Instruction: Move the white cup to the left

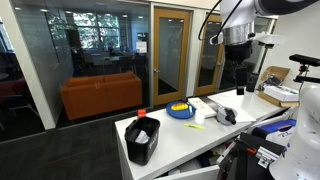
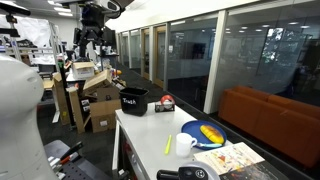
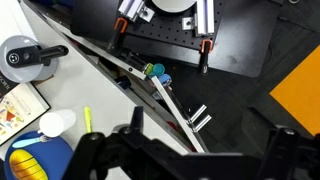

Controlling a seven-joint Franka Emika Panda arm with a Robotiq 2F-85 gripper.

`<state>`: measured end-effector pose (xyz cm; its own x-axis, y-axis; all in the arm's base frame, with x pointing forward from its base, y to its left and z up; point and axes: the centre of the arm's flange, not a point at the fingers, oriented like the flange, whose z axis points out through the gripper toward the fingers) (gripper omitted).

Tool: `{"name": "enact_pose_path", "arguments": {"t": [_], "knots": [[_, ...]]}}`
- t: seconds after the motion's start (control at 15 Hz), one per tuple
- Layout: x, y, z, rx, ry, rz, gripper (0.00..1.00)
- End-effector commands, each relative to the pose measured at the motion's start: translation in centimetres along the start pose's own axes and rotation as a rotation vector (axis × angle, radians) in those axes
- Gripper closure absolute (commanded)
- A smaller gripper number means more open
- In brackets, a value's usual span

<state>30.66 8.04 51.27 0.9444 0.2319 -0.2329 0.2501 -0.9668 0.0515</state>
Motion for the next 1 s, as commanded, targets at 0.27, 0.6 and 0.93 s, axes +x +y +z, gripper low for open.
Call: {"name": "enact_pose_path", "arguments": {"t": [0.27,0.6,0.93], "knots": [[5.8,2.9,1.5,0.019,0.009,0.076,0.00],[9.1,6.5,5.0,0.068,-0.038,0.199,0.00],[10.2,11.2,8.3,0.117,-0.067,0.324,0.00]]}}
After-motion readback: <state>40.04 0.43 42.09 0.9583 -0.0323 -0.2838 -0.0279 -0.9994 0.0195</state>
